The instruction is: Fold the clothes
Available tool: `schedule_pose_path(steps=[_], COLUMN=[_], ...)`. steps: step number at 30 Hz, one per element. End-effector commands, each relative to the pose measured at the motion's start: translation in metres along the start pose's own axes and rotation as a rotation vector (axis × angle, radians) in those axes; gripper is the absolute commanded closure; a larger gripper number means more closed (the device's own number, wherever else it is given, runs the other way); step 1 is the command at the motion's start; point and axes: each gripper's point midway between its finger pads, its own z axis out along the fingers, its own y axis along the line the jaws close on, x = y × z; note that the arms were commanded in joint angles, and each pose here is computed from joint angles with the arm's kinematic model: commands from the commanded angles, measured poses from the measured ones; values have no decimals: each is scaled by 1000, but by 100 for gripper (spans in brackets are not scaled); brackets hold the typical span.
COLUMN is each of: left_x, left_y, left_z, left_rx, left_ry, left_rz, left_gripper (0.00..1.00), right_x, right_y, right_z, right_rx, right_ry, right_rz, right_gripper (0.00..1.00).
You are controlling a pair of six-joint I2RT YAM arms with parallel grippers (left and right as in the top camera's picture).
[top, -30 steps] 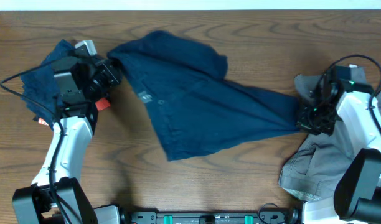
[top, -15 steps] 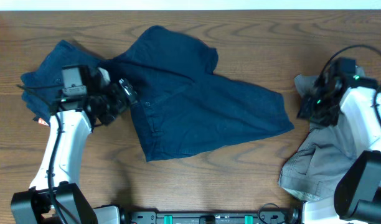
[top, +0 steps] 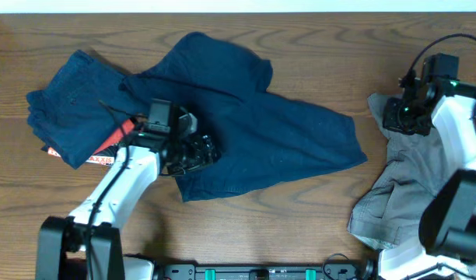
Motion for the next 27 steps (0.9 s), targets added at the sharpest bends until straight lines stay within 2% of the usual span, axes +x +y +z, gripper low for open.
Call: schedule_pose_path(steps=[1,6,9,13,16,21,24,27], left_x=[12,26,37,54,64,82,93,102], left_y=[2,9,20,32,36,46,64,90], left_z=[18,39,47,51,48,38,26,8], left_rx=[-33,-65,-97,-142,-163,-205,-293,-416], left_ry=[53,132,193,272,309,385,431,466], left_rz=[34,25,-28,-68,-87,-120,-160,-210], left_gripper=[35,41,42,42,41,41,41,41], right_x=[6,12,19,21,10,8,10,-18], right_y=[-8,-18,-50,-112,-140,-200,-220,-193], right_z=[25,59,72,69,63,43,37,39], right_rx=[11,33,176,430,450,480,410,89], right_ry=[55,119,157,126,62,-14,-33,-90], right_rz=[-30,-17,42,258,343,588,684,616], right_gripper=[91,92,94,96,91,87,82,75])
